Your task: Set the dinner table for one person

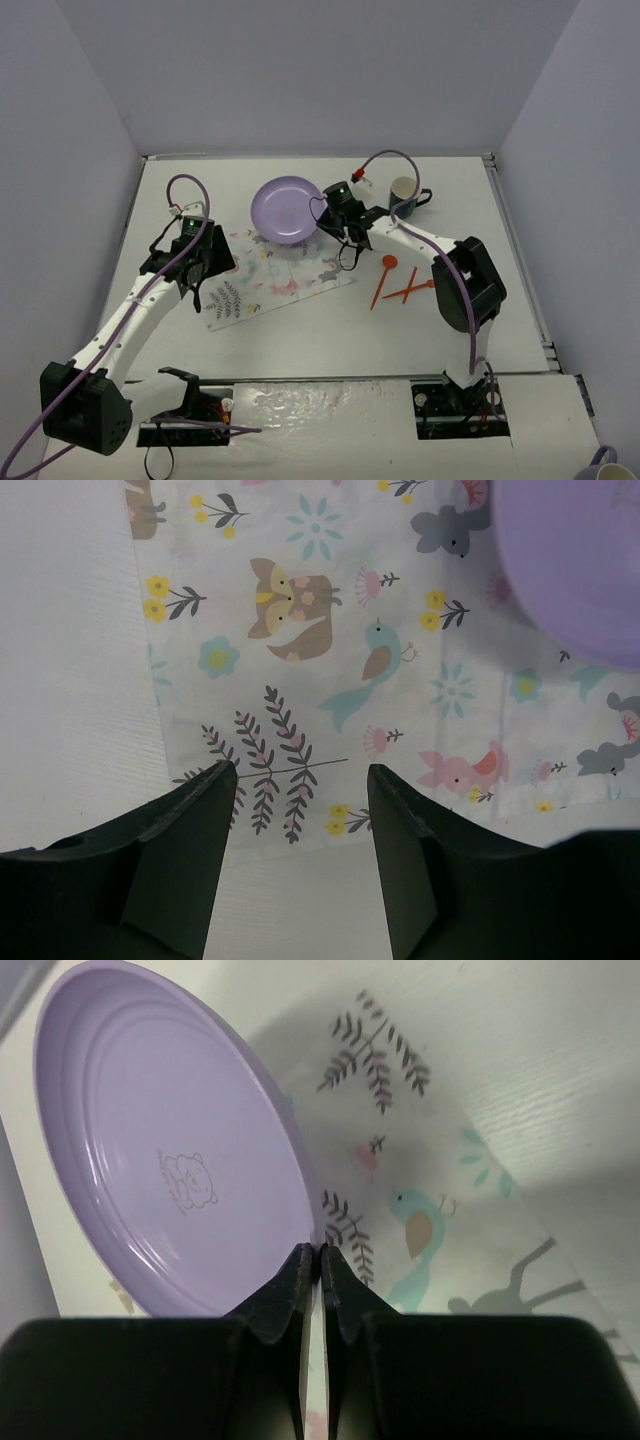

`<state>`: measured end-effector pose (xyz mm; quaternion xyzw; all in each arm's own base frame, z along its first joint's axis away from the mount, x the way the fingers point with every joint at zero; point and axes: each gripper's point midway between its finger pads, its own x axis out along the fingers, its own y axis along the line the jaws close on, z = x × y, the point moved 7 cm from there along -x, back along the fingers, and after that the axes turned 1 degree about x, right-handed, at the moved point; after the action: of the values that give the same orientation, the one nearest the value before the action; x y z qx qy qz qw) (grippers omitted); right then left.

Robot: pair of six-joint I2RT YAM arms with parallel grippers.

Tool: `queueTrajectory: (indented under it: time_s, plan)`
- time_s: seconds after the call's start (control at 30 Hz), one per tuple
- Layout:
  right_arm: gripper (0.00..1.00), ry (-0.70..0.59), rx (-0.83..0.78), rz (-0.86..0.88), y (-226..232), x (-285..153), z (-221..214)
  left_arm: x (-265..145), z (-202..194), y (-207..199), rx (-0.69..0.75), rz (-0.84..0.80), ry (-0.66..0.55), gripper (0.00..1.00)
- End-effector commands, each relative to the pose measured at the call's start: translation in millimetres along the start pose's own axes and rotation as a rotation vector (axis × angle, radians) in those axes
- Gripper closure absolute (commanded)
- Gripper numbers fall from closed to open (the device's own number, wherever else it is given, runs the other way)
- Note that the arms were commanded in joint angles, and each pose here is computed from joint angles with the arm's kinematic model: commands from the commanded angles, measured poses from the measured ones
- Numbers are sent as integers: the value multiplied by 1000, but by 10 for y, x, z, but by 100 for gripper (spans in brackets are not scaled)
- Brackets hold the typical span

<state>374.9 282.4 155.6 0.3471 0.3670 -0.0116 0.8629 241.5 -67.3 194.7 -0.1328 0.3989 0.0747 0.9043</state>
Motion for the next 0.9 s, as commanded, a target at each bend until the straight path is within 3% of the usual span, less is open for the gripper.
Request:
queueTrajectory:
  time_s: [0.0,0.87]
  plan:
    - [100,31,-100,137,284,-389,-163,-119,164,-20,-30,-27,-84,48]
    - [100,280,-226,100,100,-56,-955,-134,164,-19,-49,-32,-91,48]
